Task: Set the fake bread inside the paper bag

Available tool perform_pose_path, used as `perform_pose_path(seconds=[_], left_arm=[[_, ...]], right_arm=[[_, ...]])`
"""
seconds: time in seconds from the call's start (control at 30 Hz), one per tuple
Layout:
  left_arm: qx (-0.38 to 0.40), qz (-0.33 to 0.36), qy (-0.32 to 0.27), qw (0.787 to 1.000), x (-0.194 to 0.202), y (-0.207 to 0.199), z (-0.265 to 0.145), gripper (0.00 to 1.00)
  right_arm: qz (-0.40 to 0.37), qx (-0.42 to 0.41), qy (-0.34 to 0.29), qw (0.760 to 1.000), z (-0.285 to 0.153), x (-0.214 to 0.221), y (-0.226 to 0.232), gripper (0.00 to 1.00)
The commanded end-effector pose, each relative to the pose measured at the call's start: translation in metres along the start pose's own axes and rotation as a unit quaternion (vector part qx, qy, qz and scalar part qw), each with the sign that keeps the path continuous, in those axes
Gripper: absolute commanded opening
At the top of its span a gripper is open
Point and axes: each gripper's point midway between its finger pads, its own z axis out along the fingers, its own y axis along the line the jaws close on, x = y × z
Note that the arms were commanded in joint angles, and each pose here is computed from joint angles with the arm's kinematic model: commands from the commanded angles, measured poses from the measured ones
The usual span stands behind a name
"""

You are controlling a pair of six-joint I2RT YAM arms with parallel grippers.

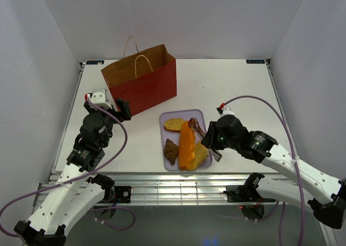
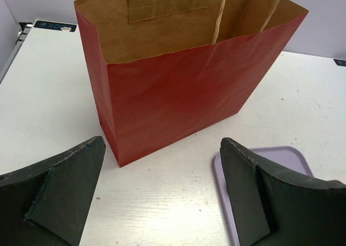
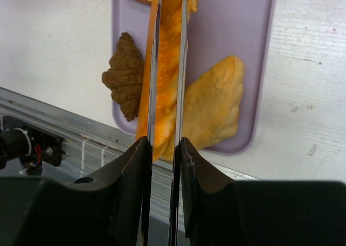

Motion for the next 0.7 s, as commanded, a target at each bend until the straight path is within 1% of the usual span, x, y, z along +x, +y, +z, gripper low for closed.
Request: perform_pose_path(seconds=[0.0,0.53,0.67], left_arm=[[0.006,-0.002,0.0,1.0,0.001,-0.003,0.0,0.98],[-0.005,0.001,0.003,1.0,0.003,0.0,0.002,0.98],[-0.006,0.001,0.003,1.0,0.003,0.001,0.002,0.98]], right_arm=[[-0.005,-0.052,-0.055,0.997,-0.021,-0.041,0.033,0.08],[-0.041,-0.089,-0.118,0.988,-0.056,-0.093,0.069,0.08],[-0.059,-0.097,-0.148,0.982,-0.073,-0.113,0.079,0.08]])
